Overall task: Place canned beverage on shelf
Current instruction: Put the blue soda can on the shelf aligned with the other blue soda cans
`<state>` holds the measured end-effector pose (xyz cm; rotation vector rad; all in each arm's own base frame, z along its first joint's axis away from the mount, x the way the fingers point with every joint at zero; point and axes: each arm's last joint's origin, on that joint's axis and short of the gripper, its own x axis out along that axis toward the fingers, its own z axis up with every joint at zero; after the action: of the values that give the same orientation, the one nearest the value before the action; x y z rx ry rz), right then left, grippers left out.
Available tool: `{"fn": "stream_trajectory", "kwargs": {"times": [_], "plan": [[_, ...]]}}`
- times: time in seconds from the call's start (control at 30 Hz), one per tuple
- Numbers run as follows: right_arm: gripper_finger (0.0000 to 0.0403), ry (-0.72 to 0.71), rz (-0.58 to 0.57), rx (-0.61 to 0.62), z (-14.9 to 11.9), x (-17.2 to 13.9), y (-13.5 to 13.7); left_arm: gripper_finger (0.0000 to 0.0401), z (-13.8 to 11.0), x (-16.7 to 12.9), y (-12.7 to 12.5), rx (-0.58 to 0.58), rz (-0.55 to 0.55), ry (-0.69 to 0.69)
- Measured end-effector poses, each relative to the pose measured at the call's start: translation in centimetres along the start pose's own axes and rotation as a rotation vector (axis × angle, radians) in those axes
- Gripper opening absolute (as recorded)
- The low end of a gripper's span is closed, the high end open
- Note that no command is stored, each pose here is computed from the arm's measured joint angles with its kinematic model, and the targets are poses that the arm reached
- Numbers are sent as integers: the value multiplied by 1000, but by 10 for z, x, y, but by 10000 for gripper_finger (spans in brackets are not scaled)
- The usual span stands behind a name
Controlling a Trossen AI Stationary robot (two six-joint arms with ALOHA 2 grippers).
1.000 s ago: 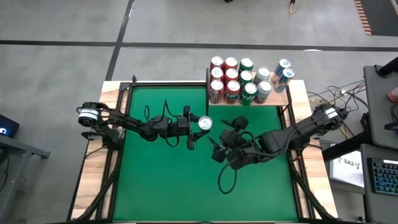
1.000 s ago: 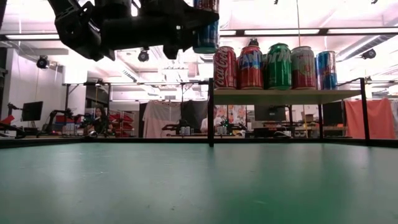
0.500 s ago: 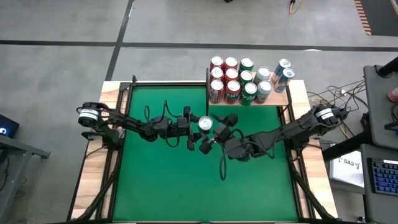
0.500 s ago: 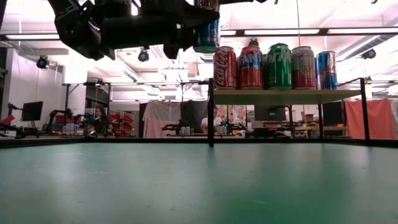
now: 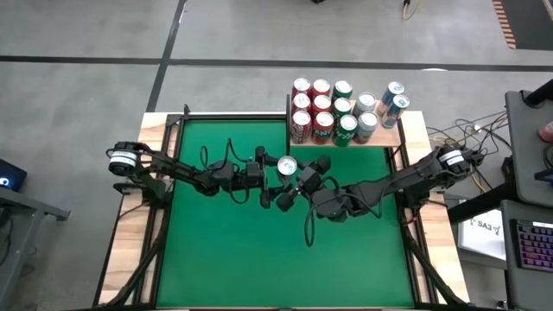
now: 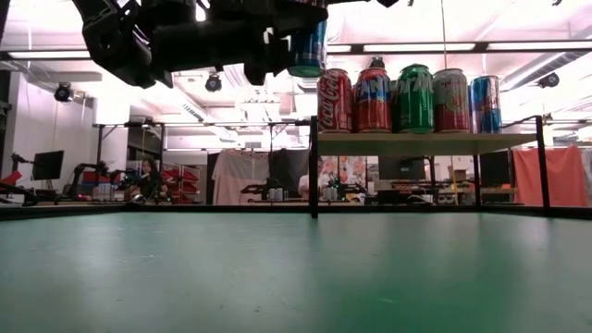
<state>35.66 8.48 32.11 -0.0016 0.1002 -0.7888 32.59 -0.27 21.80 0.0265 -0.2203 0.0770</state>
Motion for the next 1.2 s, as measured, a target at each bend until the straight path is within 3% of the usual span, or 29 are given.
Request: {"fn": "stream_trajectory", "kwargs": {"times": [0.27, 0.5, 0.77, 1.2], "plan": [[218, 6, 8, -18, 22, -11, -18, 349, 2, 0, 0, -1, 6, -10], [218, 153, -81, 21, 59, -48, -87, 347, 1, 0, 0, -5, -5, 6], [218, 329, -203, 157, 45, -95, -167, 347, 0, 0, 0, 4, -2, 12], [218, 382, -316, 211, 17, -117, -208, 347, -1, 0, 0, 17, 4, 18]]}}
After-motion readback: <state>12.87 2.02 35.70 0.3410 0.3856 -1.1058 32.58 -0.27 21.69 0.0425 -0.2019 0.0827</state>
